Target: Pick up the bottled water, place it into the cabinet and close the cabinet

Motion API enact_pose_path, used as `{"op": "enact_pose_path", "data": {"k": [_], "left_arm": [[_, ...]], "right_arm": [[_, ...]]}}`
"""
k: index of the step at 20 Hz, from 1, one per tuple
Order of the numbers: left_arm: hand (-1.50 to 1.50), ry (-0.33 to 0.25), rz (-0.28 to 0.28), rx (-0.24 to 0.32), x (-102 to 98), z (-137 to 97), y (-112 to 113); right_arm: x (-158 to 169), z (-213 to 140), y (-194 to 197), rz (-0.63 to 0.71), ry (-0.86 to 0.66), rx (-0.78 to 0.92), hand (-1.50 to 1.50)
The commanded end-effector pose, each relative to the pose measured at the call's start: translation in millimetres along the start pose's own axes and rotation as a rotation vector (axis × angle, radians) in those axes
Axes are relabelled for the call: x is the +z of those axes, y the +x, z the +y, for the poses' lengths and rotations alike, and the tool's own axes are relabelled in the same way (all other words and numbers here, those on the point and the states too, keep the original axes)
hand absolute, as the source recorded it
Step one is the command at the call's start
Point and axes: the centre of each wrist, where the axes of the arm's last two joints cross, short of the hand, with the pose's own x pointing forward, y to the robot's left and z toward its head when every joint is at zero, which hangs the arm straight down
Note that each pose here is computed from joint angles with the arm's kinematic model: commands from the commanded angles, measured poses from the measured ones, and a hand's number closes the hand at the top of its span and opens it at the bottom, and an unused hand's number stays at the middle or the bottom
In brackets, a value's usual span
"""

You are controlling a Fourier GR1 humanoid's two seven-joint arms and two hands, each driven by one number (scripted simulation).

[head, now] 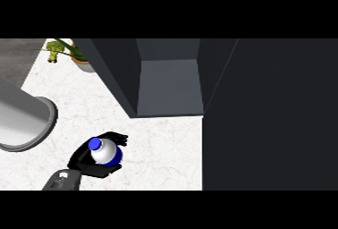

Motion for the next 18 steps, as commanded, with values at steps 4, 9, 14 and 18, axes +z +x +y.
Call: {"op": "enact_pose_path", "data": {"k": [4, 9, 14, 18], "left_arm": [[1.50, -0.098, -0.107, 0.222, -11.8, -4.8, -6.2], [1.50, -0.144, -0.128, 0.196, -0.7, -7.5, -10.9], [1.50, 0.480, -0.308, 0.182, 23.1, 13.3, -11.5], [1.50, 0.643, -0.420, 0.131, 34.8, 22.2, -4.1]], "right_arm": [[-3.2, 13.4, 36.9, -0.087, 0.033, 0.001, -1.50], [-4.3, 9.1, 36.2, -0.083, 0.015, 0.016, -1.50], [4.5, 4.2, 28.8, -0.065, 0.003, 0.028, -1.50], [8.5, 4.0, 38.8, -0.069, 0.014, 0.016, -1.50]]}}
